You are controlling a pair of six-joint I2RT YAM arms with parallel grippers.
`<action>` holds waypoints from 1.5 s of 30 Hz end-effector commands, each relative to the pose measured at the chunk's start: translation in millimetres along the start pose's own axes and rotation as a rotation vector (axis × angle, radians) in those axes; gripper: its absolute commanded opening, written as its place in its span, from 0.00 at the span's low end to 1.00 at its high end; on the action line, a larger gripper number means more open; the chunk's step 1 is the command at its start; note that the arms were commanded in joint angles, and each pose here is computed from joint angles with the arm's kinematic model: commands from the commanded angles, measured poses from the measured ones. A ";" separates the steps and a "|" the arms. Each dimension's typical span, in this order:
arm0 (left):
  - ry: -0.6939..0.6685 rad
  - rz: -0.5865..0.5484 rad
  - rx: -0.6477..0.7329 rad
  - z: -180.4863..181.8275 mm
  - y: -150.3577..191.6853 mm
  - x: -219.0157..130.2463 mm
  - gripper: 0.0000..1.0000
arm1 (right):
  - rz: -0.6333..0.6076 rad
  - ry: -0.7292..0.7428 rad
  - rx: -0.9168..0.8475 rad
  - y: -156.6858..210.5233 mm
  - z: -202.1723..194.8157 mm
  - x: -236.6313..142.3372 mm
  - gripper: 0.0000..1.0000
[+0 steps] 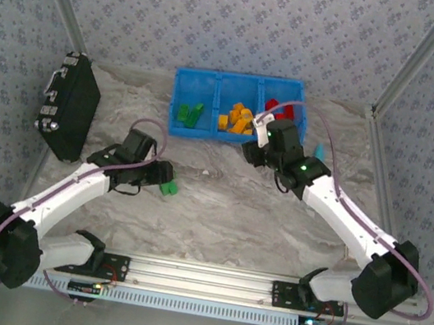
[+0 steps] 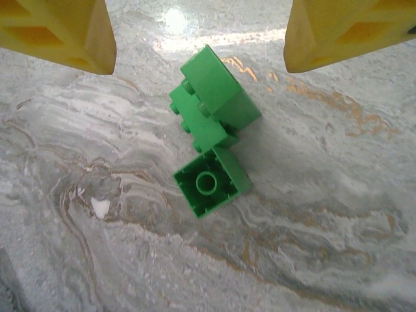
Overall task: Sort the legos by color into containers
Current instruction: Place the lego in the container, then pick up the lego from the center of the table.
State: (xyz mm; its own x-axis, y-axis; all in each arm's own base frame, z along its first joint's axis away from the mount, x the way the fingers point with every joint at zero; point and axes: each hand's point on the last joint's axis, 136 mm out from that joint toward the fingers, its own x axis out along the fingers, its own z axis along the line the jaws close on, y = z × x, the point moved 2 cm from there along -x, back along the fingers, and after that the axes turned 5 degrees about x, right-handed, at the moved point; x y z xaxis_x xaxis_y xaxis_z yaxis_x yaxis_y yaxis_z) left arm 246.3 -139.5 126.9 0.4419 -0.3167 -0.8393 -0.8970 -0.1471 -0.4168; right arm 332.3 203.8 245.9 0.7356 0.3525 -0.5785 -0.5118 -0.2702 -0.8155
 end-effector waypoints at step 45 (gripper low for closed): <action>-0.113 -0.067 -0.011 -12.2 -19.2 -22.6 0.24 | -0.065 0.025 0.137 10.6 -48.5 -26.6 0.53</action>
State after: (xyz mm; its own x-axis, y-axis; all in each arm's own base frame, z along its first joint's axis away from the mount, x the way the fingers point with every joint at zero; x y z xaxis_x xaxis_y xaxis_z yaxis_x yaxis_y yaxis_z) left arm 235.8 -134.2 122.0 0.4325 -0.1834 -0.8828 -0.8959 -0.1979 -0.3978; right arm 334.3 146.6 246.8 0.7756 0.3060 -0.5521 -0.5356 -0.1440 -0.8321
